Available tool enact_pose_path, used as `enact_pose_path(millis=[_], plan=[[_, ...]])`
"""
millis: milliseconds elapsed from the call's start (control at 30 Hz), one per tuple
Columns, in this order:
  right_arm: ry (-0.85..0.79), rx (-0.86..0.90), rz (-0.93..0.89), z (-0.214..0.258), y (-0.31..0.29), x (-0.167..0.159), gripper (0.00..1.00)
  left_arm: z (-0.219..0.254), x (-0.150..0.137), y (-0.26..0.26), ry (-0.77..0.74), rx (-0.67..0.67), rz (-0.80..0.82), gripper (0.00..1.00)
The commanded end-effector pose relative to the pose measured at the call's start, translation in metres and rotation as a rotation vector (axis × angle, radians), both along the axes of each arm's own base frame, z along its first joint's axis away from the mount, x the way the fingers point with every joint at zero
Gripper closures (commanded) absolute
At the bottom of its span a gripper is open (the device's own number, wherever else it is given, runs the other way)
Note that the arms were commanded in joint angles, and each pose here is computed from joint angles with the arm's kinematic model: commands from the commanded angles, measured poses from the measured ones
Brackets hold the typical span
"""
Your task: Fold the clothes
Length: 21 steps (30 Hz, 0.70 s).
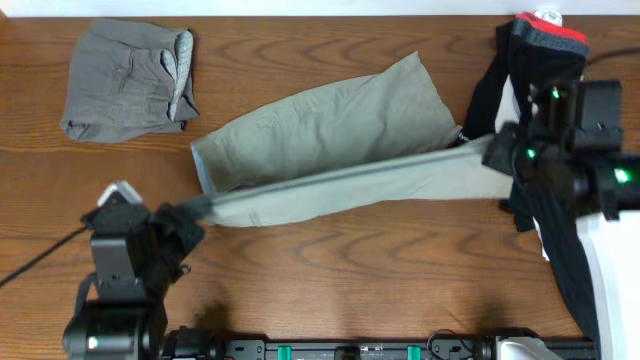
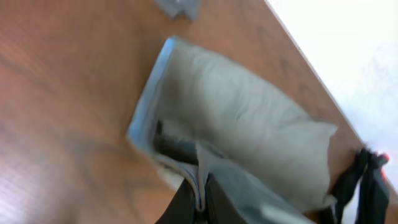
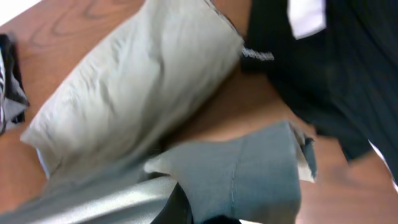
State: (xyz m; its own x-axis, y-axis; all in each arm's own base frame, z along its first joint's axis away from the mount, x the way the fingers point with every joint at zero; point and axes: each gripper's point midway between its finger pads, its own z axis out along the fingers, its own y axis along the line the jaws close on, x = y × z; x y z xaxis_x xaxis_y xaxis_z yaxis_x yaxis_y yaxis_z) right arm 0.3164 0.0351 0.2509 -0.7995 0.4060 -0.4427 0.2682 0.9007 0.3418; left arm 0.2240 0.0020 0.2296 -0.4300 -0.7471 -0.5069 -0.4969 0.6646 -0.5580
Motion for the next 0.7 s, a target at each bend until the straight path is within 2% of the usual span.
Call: enact_pose_path(millis=[0,133,267,433,667], plan=[[-0.003,-0.154,-0.080,-0.016,-0.034,0.030,0.99,0.001,0.021,0.037,-0.012,0.146,0.148,0.94],[-0.061,-0.180,-0.029,-0.030,-0.033,0.074,0.99,0.001,0.065,0.038,-0.054,0.143,0.151,0.94],[-0.102,-0.168,-0.017,-0.049,-0.029,0.112,0.99,-0.021,0.102,0.039,-0.019,0.148,0.152,0.94],[-0.128,-0.154,0.007,-0.078,-0.018,0.149,0.99,-0.055,0.138,0.043,0.025,0.163,0.163,0.94],[-0.189,-0.149,0.033,-0.113,-0.001,0.191,0.99,-0.061,0.181,0.045,-0.069,0.183,0.161,0.94]])
